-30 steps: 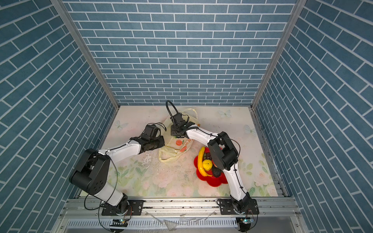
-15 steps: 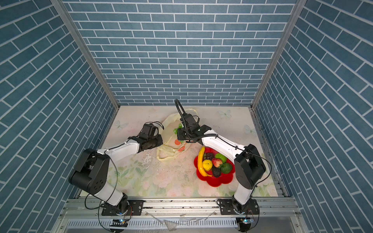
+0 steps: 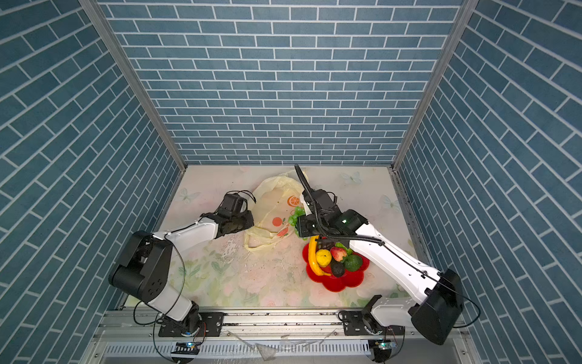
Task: Take fruits out of the plastic bag
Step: Place the fruit on the plate.
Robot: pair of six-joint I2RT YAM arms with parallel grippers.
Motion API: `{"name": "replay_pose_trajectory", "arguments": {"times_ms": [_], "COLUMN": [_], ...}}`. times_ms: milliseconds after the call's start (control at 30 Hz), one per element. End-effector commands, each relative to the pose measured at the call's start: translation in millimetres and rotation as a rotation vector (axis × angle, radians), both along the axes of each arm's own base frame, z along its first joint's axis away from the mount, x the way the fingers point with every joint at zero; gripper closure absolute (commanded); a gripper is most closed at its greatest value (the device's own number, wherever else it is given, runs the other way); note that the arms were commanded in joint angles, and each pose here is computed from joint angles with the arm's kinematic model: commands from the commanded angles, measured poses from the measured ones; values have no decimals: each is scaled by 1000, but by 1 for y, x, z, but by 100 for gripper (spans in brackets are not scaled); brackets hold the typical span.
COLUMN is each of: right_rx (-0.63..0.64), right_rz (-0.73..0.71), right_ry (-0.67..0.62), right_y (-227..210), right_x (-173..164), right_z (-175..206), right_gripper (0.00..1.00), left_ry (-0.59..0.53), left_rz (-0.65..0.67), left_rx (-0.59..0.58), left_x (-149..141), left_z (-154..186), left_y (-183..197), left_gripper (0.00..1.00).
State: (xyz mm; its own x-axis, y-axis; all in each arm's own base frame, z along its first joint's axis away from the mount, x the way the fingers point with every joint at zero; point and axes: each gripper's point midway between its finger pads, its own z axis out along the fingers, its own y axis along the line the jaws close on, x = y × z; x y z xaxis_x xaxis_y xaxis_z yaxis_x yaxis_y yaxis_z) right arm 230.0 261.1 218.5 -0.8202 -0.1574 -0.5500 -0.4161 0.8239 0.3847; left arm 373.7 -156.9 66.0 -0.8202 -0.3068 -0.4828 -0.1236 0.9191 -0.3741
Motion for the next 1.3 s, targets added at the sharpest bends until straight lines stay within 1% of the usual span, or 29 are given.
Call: {"name": "replay_pose_trajectory", "arguments": {"times_ms": [0,100,200,367,633,900,1133,1267], "right_rx": [-70,-65,-87,-115,-208,-241,-323,-354], "right_rz": [-14,-20,-24,-18,39,40,15,5], "right_ry": [26,46,72,84,152,190,248,276], "right_y": [-29,-41,-54,-69,-84,-88,-103,-106], "right_x": [-23,-37,-51,-66,-85,-91,-99,-102], "right_z": [-8,-12,-22,-36,-80,-86,-84,-89], "right_gripper": [83,83,84,83,84,83,83,82], "left_ry": [7,10,10,26,30,43,43,42], "left_rz": [6,6,4,-2,-28,-22,-15,-14], "left_rx": [27,30,30,33,26,30,38,33], "left_x": [0,-1,-1,-3,-6,-7,-8,-7], "left_z": [-3,-4,-4,-9,-14,-20,-23,-24], "left_y": [6,6,6,6,3,5,11,12], "left_gripper": [90,90,90,90,90,90,90,90]}}
